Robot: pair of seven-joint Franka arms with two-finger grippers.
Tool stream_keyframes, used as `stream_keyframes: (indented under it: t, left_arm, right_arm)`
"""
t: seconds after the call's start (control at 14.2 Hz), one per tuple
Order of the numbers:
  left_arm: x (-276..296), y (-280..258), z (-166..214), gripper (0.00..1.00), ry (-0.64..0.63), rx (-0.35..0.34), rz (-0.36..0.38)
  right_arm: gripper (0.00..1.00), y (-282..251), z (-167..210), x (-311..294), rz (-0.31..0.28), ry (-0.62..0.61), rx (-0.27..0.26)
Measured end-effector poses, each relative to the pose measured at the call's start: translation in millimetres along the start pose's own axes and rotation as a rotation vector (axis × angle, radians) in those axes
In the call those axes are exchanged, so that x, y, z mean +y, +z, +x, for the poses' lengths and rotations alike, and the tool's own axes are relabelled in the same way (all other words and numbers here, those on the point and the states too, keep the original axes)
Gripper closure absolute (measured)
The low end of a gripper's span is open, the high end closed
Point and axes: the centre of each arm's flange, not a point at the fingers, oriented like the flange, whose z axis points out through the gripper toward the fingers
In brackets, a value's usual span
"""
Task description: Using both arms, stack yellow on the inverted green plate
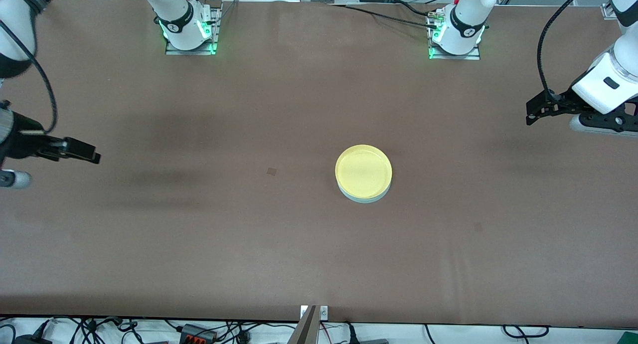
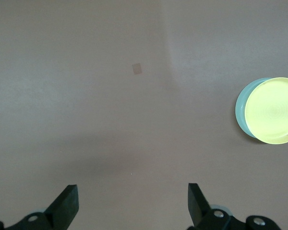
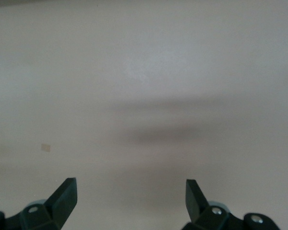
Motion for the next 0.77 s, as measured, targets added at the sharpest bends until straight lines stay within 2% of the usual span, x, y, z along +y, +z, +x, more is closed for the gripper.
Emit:
stream_keyframes:
  t: [0.14,0.35,0.63,0.77]
  left_arm:
    - [0,0,0,0.0,0.0,-0.003,0.0]
    - [0,0,0,0.0,0.0,-0.004,0.0]
    - [-3,0,-1,0.0,-0.005,-0.004,0.0]
    - [-5,0,-1,0.0,-0.009,-0.004,0.0]
  right_arm:
    - [0.0,-19,-9,31,0.001,0.013,0.023]
    - [0.0,-29,-20,64,-0.019,-0.015,0.029]
    - [0.0,-31,-25,46,-0.101,-0.066,0.024]
    - [0.0,-27,-31,35,-0.11,-0.083,0.013]
